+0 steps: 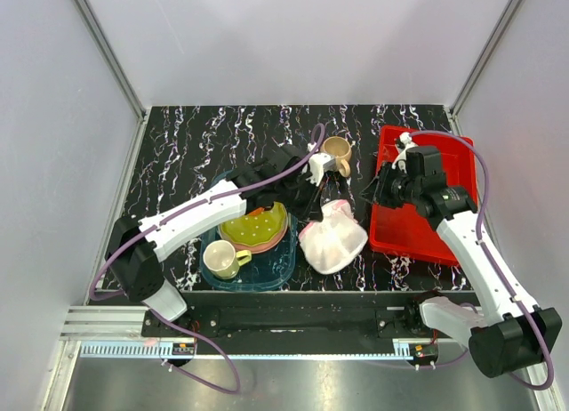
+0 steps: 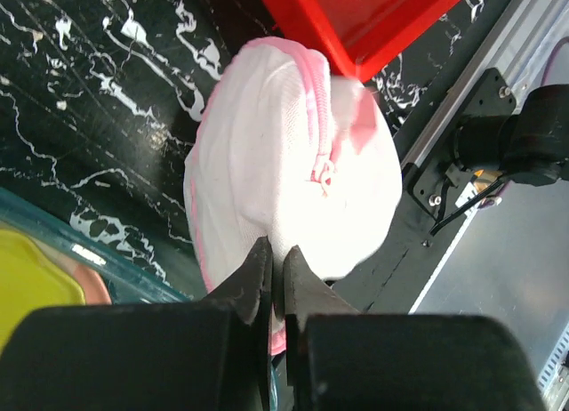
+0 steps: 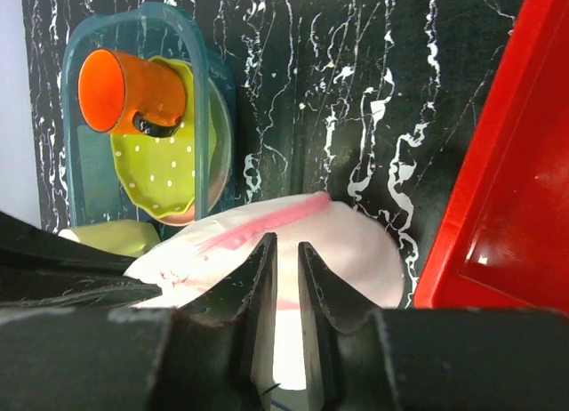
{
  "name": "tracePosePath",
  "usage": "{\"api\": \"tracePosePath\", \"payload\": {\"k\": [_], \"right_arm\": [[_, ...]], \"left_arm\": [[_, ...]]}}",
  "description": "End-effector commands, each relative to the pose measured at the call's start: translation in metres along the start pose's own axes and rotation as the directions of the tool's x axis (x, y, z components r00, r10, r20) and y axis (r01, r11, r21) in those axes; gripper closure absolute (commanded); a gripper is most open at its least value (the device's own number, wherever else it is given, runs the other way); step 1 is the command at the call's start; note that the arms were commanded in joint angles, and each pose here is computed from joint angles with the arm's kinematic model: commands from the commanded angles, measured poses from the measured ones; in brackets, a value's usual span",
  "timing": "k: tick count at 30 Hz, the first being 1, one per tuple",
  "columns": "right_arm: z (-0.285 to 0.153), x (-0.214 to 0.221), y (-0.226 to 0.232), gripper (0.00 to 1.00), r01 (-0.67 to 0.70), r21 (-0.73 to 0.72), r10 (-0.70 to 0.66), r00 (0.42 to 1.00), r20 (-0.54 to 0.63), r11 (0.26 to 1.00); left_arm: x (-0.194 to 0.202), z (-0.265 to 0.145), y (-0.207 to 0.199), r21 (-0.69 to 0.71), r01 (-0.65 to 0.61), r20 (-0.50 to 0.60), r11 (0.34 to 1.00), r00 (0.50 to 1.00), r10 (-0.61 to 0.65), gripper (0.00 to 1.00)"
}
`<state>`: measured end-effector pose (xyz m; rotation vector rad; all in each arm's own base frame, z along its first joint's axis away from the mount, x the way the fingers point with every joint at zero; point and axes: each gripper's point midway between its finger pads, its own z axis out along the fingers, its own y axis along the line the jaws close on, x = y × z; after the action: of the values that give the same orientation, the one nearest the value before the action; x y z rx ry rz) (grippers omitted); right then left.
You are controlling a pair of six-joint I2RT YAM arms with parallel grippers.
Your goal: Unzip the laundry bag and remove the bra
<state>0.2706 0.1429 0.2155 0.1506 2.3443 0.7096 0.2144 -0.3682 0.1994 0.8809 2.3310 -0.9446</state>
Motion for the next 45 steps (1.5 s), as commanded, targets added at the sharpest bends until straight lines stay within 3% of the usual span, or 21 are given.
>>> {"api": "tracePosePath", "payload": {"k": [1,6,14,18,25,30,35,36,40,45], "right_arm": [[-0.002,-0.005,0.015,0.75,0.046,-0.087,-0.044,0.999,0.022,0.995],[-0.003,0.002,0.028,0.65,0.074,-0.174,-0.078,0.997,-0.017,0.982],[-0.026,0.020,0.071,0.64,0.158,-0.364,-0.181,0.983,-0.030,0.918],[-0.016,0.039,0.078,0.57,0.106,-0.360,-0.154,0.982,-0.108,0.927],[0.013,0.053,0.065,0.59,-0.036,-0.263,-0.009,0.986,-0.167,0.964],[0.023,0.054,0.069,0.60,-0.056,-0.264,0.008,0.984,-0.180,0.963],[0.022,0.048,0.071,0.71,-0.054,-0.262,0.012,0.987,-0.160,0.964],[0.022,0.047,0.071,0.79,-0.055,-0.257,0.015,0.988,-0.155,0.965],[0.018,0.042,0.067,0.94,-0.049,-0.237,0.022,0.993,-0.119,0.970],[0.013,0.036,0.037,1.00,0.017,-0.095,-0.023,0.998,-0.057,0.995]], "left_arm": [[-0.008,-0.020,-0.008,0.015,-0.021,0.030,1.000,0.999,0.021,1.00],[-0.011,-0.018,-0.009,0.018,-0.023,0.030,1.000,0.999,0.023,1.00],[-0.013,-0.016,-0.007,0.004,-0.011,0.031,1.000,0.999,0.011,1.00],[-0.015,-0.011,-0.005,-0.006,0.013,0.027,1.000,1.000,-0.013,1.00],[-0.018,-0.008,-0.004,-0.013,0.035,0.030,0.999,0.999,-0.034,1.00],[-0.018,-0.008,-0.004,-0.014,0.036,0.031,0.999,0.999,-0.035,1.00],[-0.018,-0.008,-0.003,-0.018,0.038,0.031,0.999,0.999,-0.037,1.00],[-0.018,-0.008,-0.003,-0.019,0.037,0.031,0.999,0.999,-0.036,1.00],[-0.018,-0.007,-0.002,-0.025,0.039,0.032,0.999,0.999,-0.038,1.00],[-0.017,-0.009,-0.001,-0.032,0.034,0.026,0.999,0.999,-0.033,1.00]]}}
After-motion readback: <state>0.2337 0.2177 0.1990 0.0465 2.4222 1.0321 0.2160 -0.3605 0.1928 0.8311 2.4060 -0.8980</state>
